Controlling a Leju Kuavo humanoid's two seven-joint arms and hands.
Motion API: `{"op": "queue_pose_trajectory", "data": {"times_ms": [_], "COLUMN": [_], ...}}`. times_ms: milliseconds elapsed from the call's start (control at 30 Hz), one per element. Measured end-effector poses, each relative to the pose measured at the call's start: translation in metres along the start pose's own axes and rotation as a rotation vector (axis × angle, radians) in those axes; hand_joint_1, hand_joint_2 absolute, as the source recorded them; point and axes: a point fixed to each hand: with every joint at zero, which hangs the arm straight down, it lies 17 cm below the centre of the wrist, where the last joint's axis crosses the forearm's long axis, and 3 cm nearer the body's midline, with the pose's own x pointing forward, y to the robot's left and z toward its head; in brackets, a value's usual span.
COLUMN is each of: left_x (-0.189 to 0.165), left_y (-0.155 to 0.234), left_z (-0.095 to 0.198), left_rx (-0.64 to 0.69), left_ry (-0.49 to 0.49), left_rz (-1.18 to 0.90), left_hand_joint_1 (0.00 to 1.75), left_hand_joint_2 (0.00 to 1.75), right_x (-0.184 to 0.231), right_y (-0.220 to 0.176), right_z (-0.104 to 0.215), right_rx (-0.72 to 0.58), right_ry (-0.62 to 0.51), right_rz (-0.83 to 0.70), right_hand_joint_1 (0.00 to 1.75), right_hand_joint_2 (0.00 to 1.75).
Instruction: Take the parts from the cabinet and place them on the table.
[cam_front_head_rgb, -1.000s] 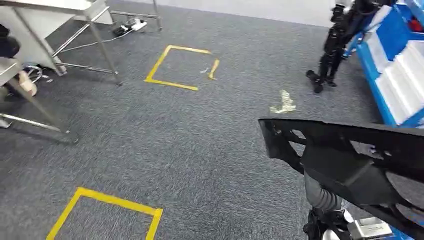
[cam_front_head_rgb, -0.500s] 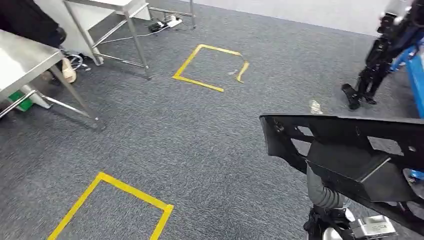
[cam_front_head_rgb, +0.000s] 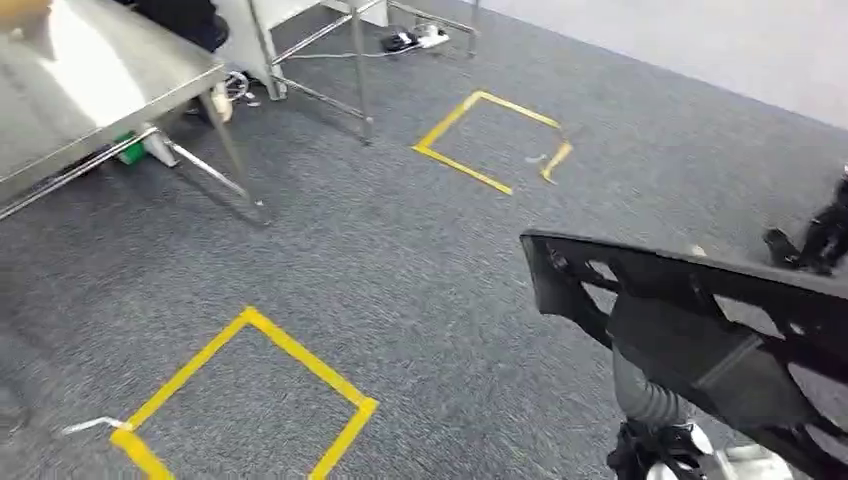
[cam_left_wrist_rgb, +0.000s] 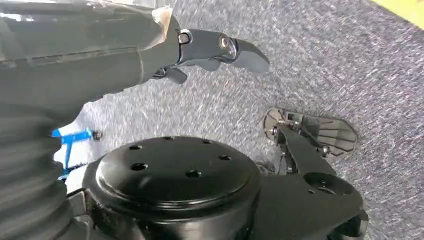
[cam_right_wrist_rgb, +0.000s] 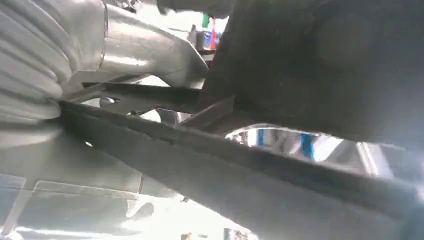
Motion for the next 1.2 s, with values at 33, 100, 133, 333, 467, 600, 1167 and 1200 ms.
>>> {"op": "queue_pose_trajectory", "data": {"times_ms": [33, 100, 133, 333, 467, 600, 1167, 1200], "left_x": [0.000, 0.000, 0.000, 0.000, 0.006, 0.011, 0.000, 0.000], "left_y": [-0.001, -0.003, -0.004, -0.004, -0.005, -0.006, -0.010, -0.010], "left_z": [0.000, 0.001, 0.001, 0.001, 0.000, 0.000, 0.003, 0.003], "left_rx": [-0.005, -0.014, -0.016, -0.016, -0.020, -0.026, -0.042, -0.043], "left_ry": [-0.001, 0.000, 0.000, 0.001, -0.013, -0.028, -0.020, -0.022], "left_rz": [-0.003, -0.007, -0.008, -0.006, -0.003, -0.003, -0.008, -0.008], "left_hand_joint_1": [0.00, 0.00, 0.00, 0.00, 0.00, 0.00, 0.00, 0.00], "left_hand_joint_2": [1.75, 1.75, 1.75, 1.75, 1.75, 1.75, 1.75, 1.75], "right_x": [0.000, 0.000, 0.000, 0.003, 0.002, 0.000, -0.003, -0.003], "right_y": [0.000, 0.001, 0.001, 0.005, 0.006, 0.006, 0.007, 0.007], "right_z": [0.001, 0.001, 0.001, -0.001, -0.002, -0.001, -0.001, -0.001], "right_rx": [0.000, 0.004, 0.007, 0.023, 0.021, 0.020, 0.021, 0.021], "right_ry": [0.002, 0.001, 0.000, -0.016, -0.017, -0.011, -0.006, -0.006], "right_rz": [0.001, 0.003, 0.005, -0.008, -0.014, -0.016, -0.016, -0.015], "right_hand_joint_1": [1.75, 1.75, 1.75, 1.75, 1.75, 1.75, 1.75, 1.75], "right_hand_joint_2": [1.75, 1.75, 1.75, 1.75, 1.75, 1.75, 1.75, 1.75]}}
